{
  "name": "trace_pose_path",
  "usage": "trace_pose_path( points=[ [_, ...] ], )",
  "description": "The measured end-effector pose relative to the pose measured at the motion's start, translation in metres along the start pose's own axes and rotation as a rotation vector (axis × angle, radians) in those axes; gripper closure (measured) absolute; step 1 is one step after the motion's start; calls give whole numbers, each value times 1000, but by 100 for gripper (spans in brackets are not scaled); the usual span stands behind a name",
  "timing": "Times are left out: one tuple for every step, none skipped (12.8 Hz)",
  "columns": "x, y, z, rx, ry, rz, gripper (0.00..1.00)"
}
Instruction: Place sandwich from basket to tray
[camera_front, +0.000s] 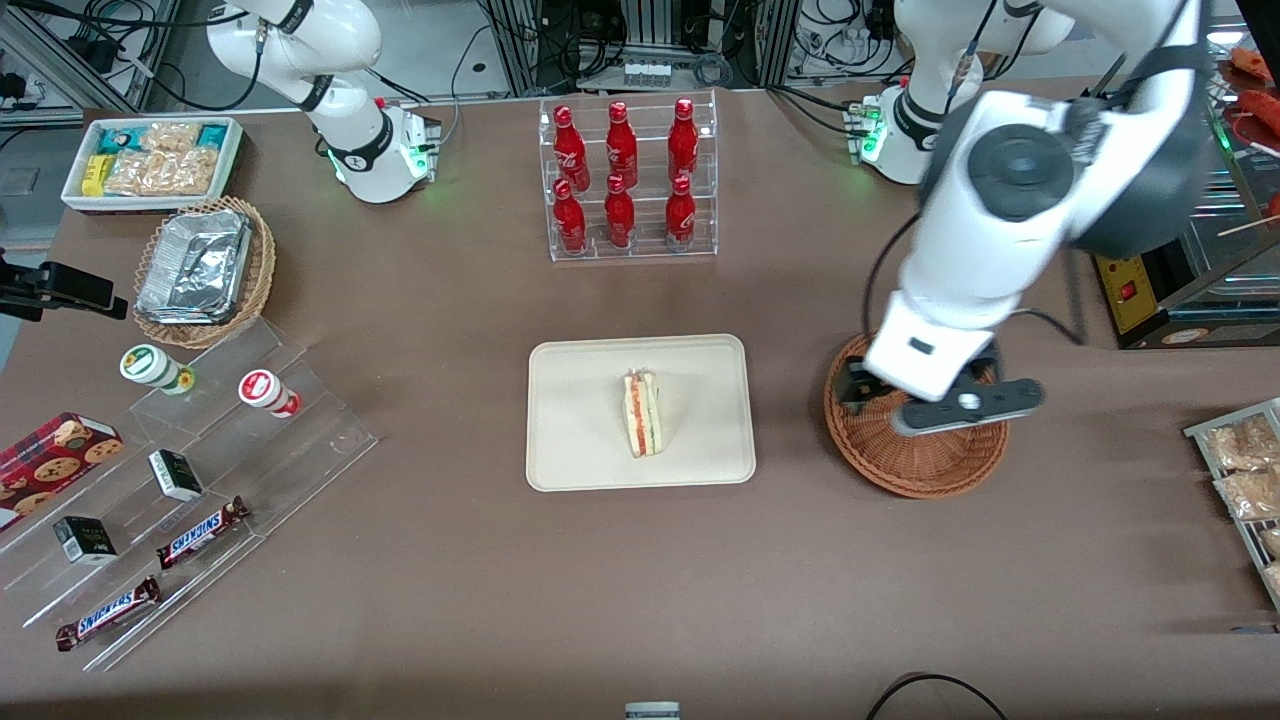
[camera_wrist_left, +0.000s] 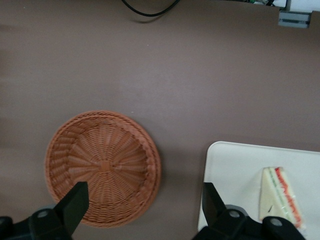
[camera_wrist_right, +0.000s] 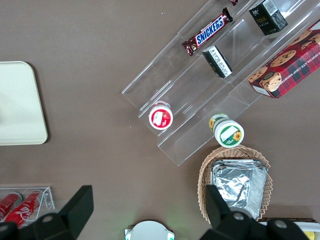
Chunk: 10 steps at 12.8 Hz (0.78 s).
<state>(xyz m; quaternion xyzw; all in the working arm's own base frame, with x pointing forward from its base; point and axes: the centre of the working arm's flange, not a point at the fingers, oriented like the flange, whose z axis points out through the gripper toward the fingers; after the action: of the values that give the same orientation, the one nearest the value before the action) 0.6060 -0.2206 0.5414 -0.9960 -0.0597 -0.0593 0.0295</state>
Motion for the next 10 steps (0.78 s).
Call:
trace_pose_path(
  points=[
    [1, -20, -4, -2, -10, 21, 0],
    [2, -38, -7, -12, -21, 40, 0],
    [1, -56, -9, -21, -30, 62, 0],
    [-1, -74, -11, -30, -37, 83, 0],
    [-4, -91, -15, -35, -43, 104, 0],
    [-9, -106, -19, -32, -55, 127, 0],
    [-15, -120, -23, -25, -70, 154, 0],
    [-21, -132, -28, -19, -80, 176, 0],
    [-25, -142, -32, -17, -82, 184, 0],
    [-28, -149, -35, -18, -81, 190, 0]
  ],
)
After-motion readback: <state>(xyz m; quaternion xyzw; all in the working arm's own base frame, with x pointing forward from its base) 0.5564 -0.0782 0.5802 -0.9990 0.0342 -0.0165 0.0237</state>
